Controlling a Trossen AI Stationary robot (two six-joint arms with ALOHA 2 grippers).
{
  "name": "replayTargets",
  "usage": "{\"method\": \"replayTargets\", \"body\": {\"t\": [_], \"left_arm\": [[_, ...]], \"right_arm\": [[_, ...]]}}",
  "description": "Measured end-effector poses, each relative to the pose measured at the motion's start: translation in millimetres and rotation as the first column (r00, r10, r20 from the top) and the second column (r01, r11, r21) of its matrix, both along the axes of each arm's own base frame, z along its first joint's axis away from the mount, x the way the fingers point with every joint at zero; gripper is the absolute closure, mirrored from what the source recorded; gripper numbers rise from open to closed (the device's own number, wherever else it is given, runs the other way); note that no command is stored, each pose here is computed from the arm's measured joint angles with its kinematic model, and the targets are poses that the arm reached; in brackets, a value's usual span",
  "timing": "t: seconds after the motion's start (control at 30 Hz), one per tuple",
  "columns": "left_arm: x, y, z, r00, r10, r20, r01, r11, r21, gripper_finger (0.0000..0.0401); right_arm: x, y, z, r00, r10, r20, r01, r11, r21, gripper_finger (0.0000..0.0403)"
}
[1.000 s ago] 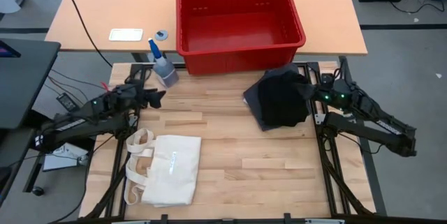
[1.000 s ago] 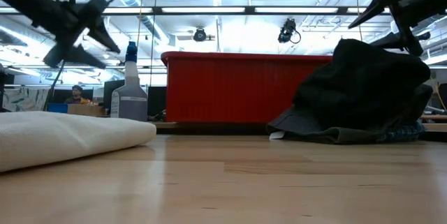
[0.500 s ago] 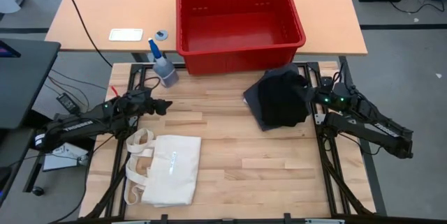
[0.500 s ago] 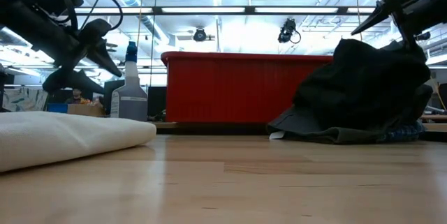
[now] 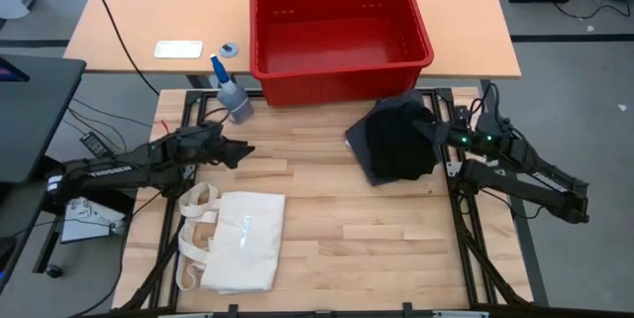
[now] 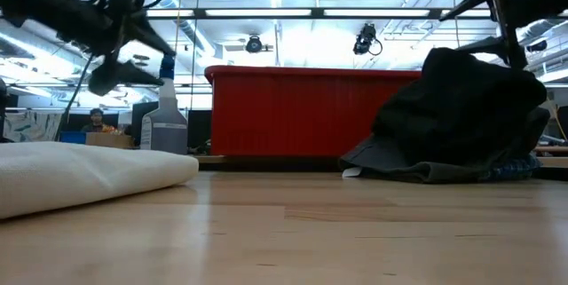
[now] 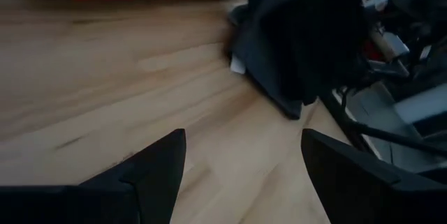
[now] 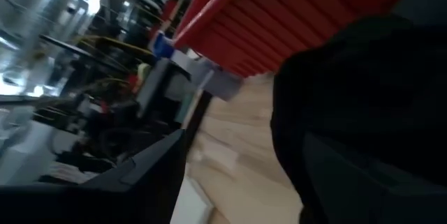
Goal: Fold laundry
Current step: Put the folded black pants into the red bin
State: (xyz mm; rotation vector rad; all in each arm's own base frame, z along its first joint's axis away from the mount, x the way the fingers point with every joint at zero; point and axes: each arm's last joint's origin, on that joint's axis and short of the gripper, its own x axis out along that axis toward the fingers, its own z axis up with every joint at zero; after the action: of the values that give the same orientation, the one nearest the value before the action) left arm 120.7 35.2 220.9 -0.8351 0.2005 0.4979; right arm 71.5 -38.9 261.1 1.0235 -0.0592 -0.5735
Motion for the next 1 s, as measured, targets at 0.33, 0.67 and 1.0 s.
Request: {"method": "replayTargets", "body": {"t": [0.33, 0.67, 1.0], "left_arm": [[59.8, 14.6, 38.7, 0.997, -0.051, -0.061, 0.056, 0.994, 0.092, 0.0113], [122.7, 27.0, 50.3, 0.978, -0.179, -0.108, 0.184, 0.982, 0.032, 0.0113], [171.5, 38.0, 66.6, 0.955, -0.275, -0.11, 0.281, 0.959, 0.042, 0.0113]], "right_arm": [[19.8, -10.0, 23.1, 0.966, 0.063, -0.253, -0.065, 0.998, -0.002, 0.0126], [41.5, -21.0, 30.6, 0.835, 0.159, -0.527, -0.125, 0.987, 0.1, 0.0127], [45.0, -20.8, 57.0, 0.807, 0.174, -0.564, -0.168, 0.984, 0.063, 0.0127]]}}
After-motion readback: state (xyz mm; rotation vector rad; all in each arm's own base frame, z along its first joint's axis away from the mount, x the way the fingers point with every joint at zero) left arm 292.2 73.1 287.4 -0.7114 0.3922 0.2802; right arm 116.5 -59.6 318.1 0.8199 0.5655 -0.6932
